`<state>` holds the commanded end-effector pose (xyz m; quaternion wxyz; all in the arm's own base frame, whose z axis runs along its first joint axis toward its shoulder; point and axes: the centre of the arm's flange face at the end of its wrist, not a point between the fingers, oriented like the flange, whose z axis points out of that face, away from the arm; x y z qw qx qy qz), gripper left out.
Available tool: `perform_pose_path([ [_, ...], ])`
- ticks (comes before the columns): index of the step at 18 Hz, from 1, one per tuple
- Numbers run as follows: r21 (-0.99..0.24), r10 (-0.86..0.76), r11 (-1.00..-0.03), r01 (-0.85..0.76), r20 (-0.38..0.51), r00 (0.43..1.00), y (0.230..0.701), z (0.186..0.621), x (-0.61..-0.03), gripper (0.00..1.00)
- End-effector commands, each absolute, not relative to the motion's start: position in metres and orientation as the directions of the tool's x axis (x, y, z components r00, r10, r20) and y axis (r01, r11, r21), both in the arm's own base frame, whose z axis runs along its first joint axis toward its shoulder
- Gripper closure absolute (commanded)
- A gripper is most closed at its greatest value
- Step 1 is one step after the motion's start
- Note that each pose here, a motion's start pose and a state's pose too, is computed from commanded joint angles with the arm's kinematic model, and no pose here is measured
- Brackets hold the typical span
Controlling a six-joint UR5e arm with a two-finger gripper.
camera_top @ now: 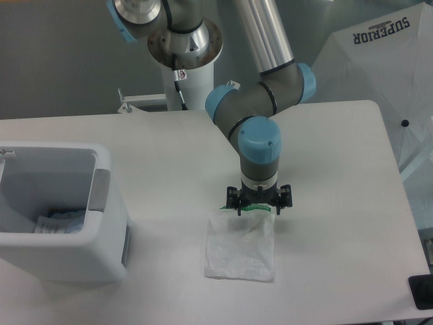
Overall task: Place the trash in the trash can
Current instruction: 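Lower the gripper onto the bag's green drawstring edge and close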
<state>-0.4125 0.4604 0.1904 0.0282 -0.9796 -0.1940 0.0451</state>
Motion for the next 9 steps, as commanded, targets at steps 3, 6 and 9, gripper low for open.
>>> perform_pose_path([
  [3, -0.074, 0.377, -0.925, 0.372, -0.079, 0.923, 0.4608, 0.1902, -0.4130, 0.00],
  [6, -0.070, 0.377, -0.926, 0.372, -0.076, 0.923, 0.4609, 0.1867, -0.4133, 0.00],
  [9, -0.066, 0.377, -0.926, 0.372, -0.074, 0.923, 0.4610, 0.1839, -0.4134, 0.00],
])
